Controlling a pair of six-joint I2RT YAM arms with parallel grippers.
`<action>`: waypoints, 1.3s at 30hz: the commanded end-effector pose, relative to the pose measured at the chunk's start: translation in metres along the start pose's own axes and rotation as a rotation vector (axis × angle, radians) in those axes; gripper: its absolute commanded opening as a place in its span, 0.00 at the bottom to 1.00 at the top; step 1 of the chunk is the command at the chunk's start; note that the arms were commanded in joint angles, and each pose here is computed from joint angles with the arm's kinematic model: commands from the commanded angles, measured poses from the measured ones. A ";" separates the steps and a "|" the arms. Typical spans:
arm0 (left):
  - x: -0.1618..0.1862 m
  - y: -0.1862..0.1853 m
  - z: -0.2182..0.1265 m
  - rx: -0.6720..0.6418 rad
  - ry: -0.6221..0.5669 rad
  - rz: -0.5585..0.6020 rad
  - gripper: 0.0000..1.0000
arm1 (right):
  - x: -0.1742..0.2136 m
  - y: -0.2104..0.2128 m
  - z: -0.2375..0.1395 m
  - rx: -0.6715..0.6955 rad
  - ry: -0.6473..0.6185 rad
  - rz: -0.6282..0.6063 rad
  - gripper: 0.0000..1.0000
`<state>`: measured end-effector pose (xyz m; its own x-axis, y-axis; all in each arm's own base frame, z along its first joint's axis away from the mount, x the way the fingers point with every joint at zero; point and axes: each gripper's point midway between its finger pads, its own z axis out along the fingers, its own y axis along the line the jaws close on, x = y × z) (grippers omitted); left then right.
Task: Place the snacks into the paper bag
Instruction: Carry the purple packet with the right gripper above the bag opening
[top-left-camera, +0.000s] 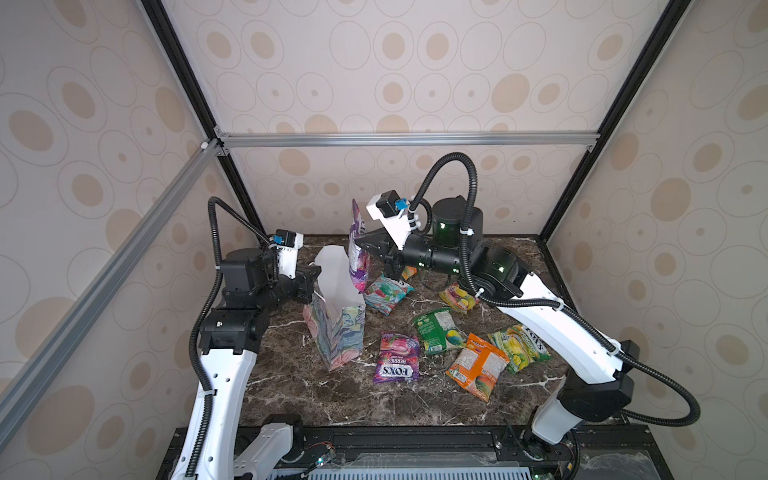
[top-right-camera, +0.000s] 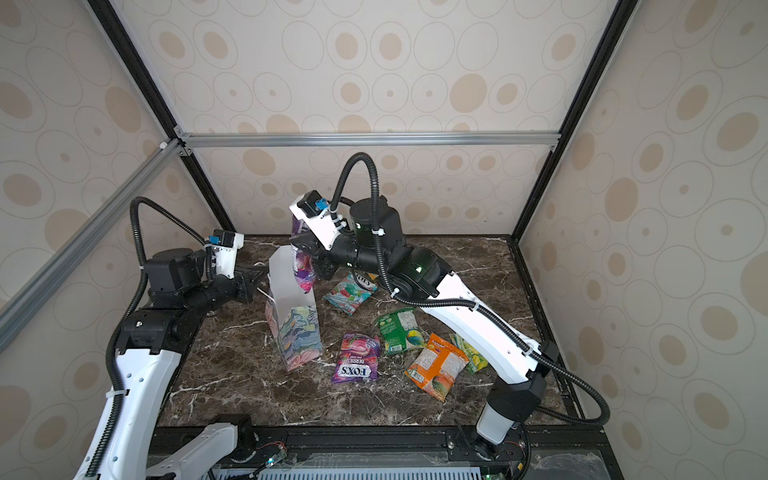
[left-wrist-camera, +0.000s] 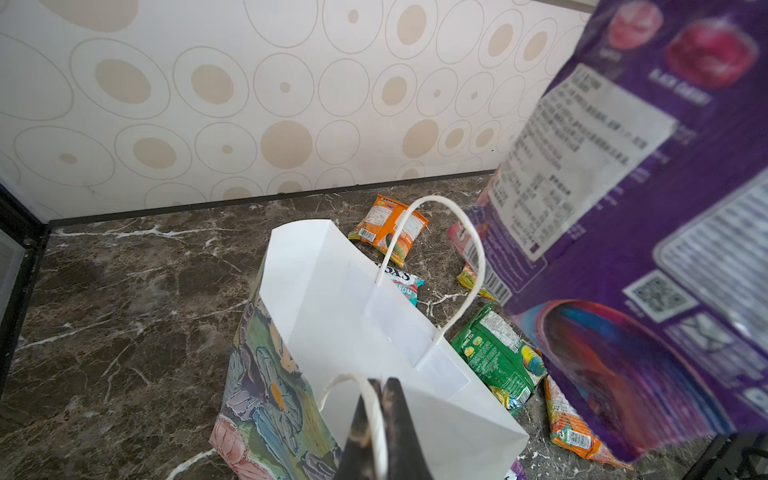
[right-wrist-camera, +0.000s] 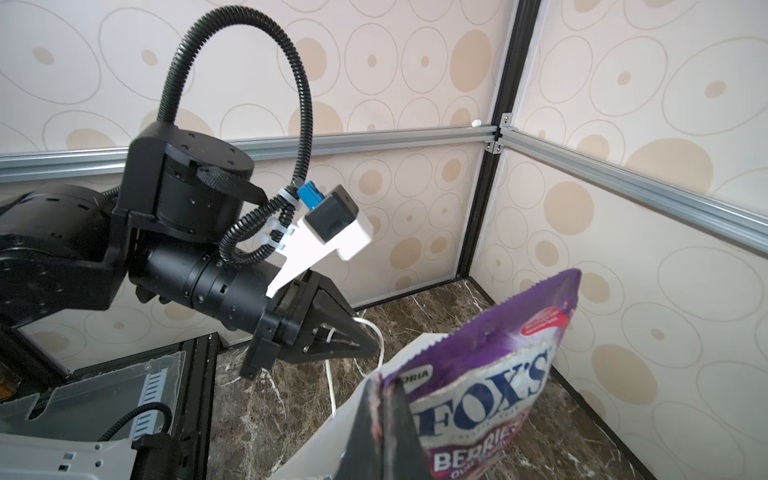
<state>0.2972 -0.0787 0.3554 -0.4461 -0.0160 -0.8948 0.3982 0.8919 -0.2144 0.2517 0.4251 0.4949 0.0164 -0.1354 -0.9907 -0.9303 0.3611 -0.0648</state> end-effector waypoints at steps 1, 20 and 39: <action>-0.007 -0.003 -0.004 0.005 -0.029 0.016 0.00 | -0.023 0.014 0.002 -0.033 -0.045 -0.070 0.00; -0.003 0.002 -0.004 -0.018 -0.025 0.018 0.00 | -0.056 0.023 0.012 -0.076 -0.119 -0.107 0.00; -0.002 0.003 -0.006 -0.036 -0.027 0.024 0.00 | -0.039 0.031 0.037 -0.150 -0.088 -0.120 0.00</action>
<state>0.2975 -0.0739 0.3521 -0.4453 -0.0162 -0.8953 0.3733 0.9054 -0.2021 0.2454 0.4746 0.5107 0.0966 -0.1324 -0.9865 -0.9620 0.2420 -0.1267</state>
